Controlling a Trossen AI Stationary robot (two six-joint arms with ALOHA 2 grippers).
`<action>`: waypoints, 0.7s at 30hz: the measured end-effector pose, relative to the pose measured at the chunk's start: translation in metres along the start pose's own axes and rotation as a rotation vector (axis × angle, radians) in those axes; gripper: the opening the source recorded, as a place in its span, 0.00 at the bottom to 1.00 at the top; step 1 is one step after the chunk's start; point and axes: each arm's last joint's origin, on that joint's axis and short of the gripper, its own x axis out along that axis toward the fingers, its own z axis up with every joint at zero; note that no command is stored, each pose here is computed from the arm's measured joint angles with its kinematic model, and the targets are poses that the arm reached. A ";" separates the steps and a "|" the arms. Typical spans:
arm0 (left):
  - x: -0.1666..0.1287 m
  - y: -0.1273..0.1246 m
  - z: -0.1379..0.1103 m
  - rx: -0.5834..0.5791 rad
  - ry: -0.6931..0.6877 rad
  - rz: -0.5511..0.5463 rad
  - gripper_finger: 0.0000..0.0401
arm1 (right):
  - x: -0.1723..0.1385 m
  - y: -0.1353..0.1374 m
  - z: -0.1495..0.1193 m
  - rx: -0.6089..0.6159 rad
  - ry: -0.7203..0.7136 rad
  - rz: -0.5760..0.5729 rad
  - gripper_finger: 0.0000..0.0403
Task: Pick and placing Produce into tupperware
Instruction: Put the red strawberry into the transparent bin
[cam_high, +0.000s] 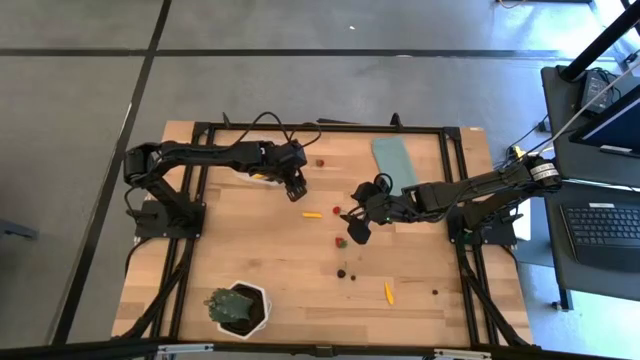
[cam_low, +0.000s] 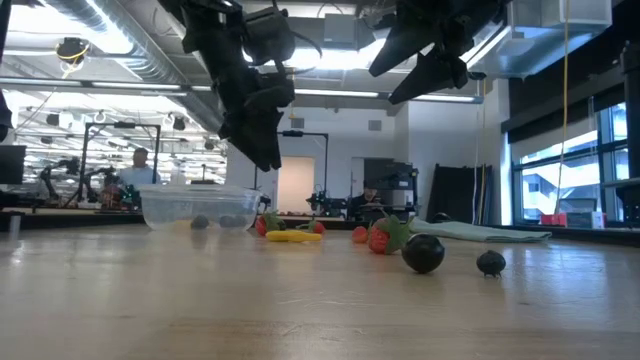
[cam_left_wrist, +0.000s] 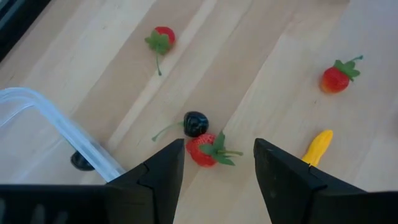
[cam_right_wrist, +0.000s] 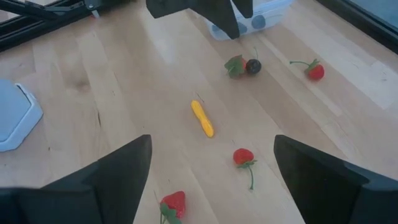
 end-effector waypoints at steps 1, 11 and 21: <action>0.000 0.000 0.000 0.000 0.000 0.000 0.46 | 0.000 0.000 0.000 -0.001 0.000 0.000 0.84; 0.000 0.000 0.000 -0.002 0.002 0.000 0.46 | 0.000 0.000 0.000 -0.016 0.000 0.000 0.84; 0.036 -0.008 -0.010 0.131 0.107 0.030 0.46 | 0.000 0.000 0.000 -0.017 -0.001 0.001 0.84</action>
